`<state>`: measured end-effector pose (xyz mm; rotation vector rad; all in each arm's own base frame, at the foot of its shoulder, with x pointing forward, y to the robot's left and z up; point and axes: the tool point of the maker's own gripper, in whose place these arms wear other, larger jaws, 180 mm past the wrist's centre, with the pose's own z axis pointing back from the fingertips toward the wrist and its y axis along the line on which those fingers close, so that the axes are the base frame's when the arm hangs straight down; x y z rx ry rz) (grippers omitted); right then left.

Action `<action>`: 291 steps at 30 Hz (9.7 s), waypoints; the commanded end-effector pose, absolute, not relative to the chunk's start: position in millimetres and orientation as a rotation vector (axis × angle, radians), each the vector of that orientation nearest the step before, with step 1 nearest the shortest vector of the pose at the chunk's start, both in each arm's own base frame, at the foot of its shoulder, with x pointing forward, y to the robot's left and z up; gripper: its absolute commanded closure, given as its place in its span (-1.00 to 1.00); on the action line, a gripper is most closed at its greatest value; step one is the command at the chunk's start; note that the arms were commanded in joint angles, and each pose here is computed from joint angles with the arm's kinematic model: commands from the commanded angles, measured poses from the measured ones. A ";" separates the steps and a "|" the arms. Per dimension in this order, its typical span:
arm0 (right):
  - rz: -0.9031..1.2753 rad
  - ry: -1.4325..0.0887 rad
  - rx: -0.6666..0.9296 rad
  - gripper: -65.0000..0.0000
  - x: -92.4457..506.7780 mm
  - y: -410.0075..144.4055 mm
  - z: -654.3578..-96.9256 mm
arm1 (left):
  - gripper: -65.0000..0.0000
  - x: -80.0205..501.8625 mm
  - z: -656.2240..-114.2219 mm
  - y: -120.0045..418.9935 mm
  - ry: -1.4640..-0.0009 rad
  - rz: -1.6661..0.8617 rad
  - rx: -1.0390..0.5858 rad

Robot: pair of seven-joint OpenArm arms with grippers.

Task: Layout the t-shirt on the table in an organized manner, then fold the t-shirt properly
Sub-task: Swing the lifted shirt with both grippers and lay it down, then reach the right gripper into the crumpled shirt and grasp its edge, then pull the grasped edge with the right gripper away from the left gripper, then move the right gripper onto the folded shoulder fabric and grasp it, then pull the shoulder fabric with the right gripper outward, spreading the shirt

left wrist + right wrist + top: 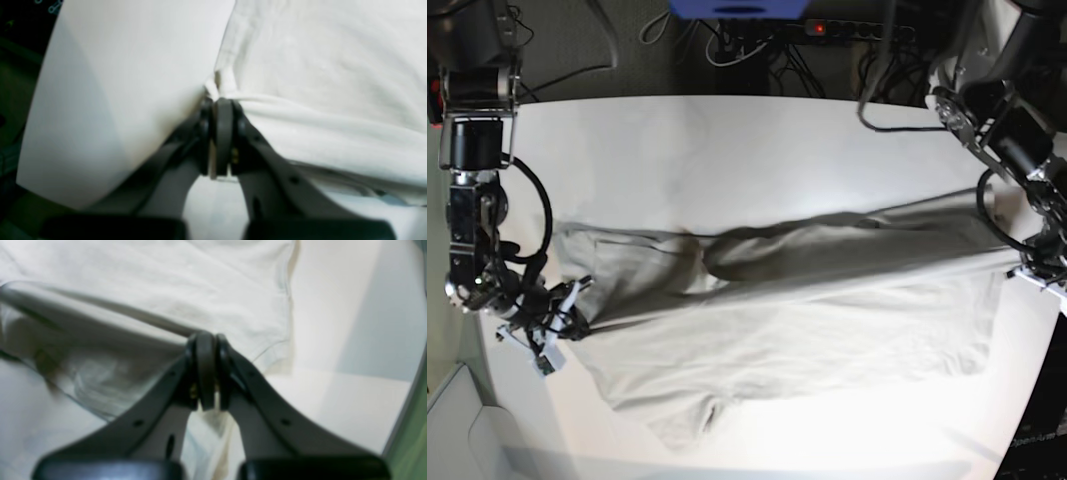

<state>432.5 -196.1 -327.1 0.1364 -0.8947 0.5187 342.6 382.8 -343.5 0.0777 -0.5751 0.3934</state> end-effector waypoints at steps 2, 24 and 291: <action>0.523 -0.956 0.112 1.00 444.7 -205.1 -303.3 | 1.00 351.3 -324.3 394.4 -0.627 0.404 0.103; 0.529 -1.017 0.068 1.00 465.0 -215.9 -267.4 | 1.00 402.8 -249.8 390.8 -0.775 0.418 0.047; 1.149 -0.755 0.134 1.00 303.3 20.7 -350.2 | 1.00 266.1 -386.3 282.6 -0.510 0.076 -0.132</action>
